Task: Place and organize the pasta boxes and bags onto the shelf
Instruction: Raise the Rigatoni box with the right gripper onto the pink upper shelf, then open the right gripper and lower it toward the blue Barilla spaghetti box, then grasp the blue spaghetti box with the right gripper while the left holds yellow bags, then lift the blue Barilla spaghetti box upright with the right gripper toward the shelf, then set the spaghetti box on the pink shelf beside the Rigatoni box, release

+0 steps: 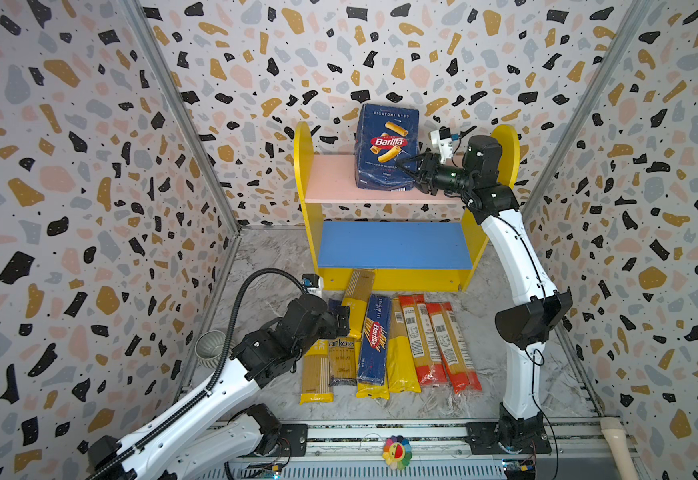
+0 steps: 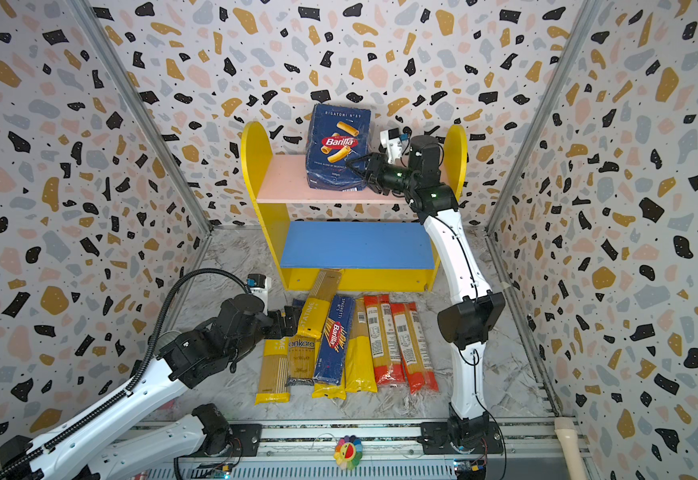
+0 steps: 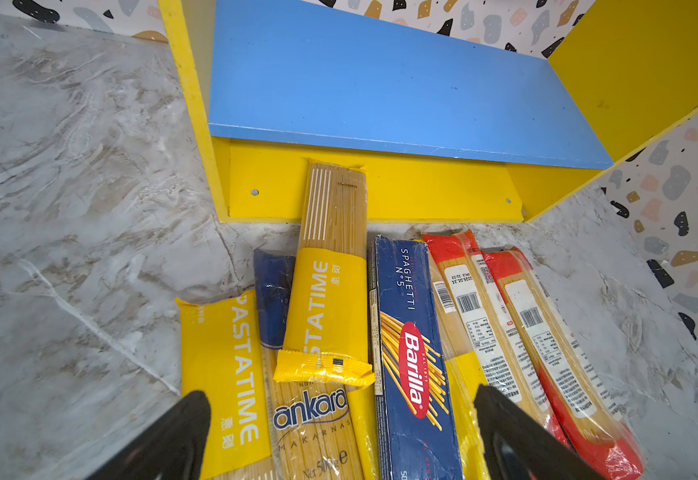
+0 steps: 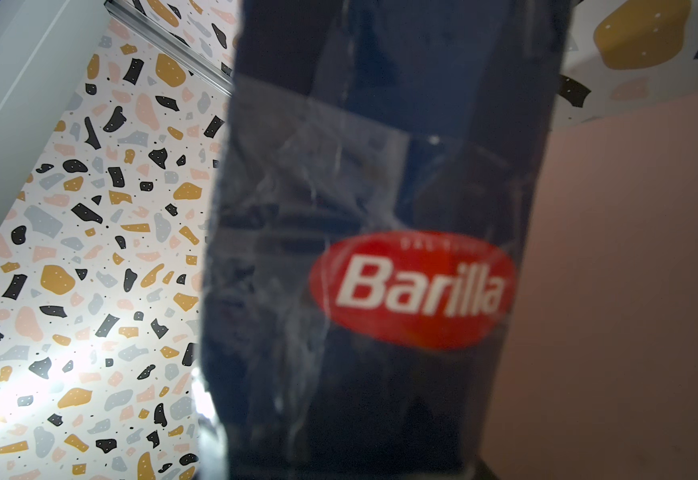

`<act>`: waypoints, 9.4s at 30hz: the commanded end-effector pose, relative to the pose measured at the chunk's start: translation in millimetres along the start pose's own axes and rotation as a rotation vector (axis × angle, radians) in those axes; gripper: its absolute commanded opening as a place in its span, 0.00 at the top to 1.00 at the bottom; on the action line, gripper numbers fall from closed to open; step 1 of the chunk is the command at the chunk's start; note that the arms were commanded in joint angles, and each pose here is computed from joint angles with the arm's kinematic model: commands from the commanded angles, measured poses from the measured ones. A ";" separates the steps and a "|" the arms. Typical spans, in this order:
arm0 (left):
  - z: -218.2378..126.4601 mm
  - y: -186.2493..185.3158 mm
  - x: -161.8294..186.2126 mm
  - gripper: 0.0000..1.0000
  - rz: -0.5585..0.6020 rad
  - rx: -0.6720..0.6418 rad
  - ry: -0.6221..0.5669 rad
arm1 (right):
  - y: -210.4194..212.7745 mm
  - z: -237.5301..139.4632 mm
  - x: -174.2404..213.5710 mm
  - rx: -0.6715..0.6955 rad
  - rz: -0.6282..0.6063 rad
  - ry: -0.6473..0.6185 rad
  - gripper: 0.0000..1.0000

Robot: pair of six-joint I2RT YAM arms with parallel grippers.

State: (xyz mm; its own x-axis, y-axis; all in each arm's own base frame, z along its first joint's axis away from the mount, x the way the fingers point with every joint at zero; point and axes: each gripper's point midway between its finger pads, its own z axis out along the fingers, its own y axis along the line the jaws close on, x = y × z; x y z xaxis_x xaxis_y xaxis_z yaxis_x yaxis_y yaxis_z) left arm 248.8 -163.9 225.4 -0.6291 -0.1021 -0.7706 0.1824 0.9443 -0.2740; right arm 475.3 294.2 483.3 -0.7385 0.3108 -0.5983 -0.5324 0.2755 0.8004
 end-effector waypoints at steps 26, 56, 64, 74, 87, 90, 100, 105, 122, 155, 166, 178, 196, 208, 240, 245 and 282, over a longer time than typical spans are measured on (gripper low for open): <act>-0.9 -1.9 -1.7 0.00 0.008 0.022 -0.022 | 90.7 3.3 17.4 -0.148 -0.160 -0.025 0.27; -12.8 -20.3 -54.4 0.00 0.011 0.016 -0.106 | 83.1 -6.2 47.4 0.015 -0.256 -0.029 0.01; -17.6 -21.7 -78.2 0.00 0.017 -0.029 -0.143 | 67.2 -28.0 66.1 0.103 -0.277 -0.024 0.15; -18.4 -15.6 -87.8 0.01 0.030 -0.083 -0.136 | 53.5 -33.1 122.9 0.149 -0.311 0.057 0.34; 7.2 18.5 6.1 0.01 -0.002 -0.100 0.038 | -61.5 -102.3 298.1 0.526 -0.268 0.244 0.01; 10.6 19.5 26.5 0.00 -0.043 -0.063 0.073 | -76.2 -113.3 330.5 0.517 -0.202 0.272 0.01; 22.6 17.6 91.1 0.03 -0.165 0.030 0.150 | -102.5 -126.3 428.0 0.413 -0.001 0.377 0.27; 24.7 17.4 115.9 0.05 -0.181 0.038 0.174 | -102.7 -123.7 455.3 0.376 0.034 0.410 0.27; 25.8 30.7 145.0 0.05 -0.162 0.028 0.211 | -125.8 -78.0 504.4 0.397 0.089 0.530 0.18; 58.8 18.0 172.6 0.27 -0.119 0.033 0.317 | -137.1 -47.5 473.0 0.149 0.224 0.414 0.43; 72.2 -4.7 171.6 0.41 -0.073 0.058 0.356 | -134.9 -32.7 463.2 0.058 0.260 0.404 0.42; 74.0 -36.7 177.2 0.46 -0.070 0.149 0.367 | -128.8 -22.6 463.9 0.002 0.282 0.398 0.36; 60.5 -81.2 161.9 0.46 -0.059 0.257 0.314 | -114.3 -16.5 484.8 -0.002 0.278 0.446 0.48; 37.7 -41.9 138.7 0.38 -0.025 0.116 0.229 | -104.6 -41.9 470.8 -0.020 0.281 0.419 0.72; -17.7 -22.3 51.4 0.01 -0.033 0.011 0.022 | 46.0 -189.0 359.3 0.024 0.032 0.225 0.77; -17.6 -38.6 40.2 0.01 -0.027 0.046 0.017 | 88.6 -201.1 325.8 -0.010 -0.033 0.174 0.77; -33.3 -85.9 -7.4 0.00 0.092 0.161 -0.024 | 70.1 -54.1 9.4 -0.022 -0.185 0.008 0.67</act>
State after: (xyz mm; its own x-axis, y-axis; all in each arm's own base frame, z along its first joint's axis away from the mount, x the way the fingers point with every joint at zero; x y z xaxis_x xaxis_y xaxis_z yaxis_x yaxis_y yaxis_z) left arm 210.7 -231.9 267.3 -0.6033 -0.0383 -0.7966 0.3374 0.8928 -0.2984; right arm 442.4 259.1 464.9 -0.7839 0.2555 -0.5659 -0.4449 0.4045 0.7990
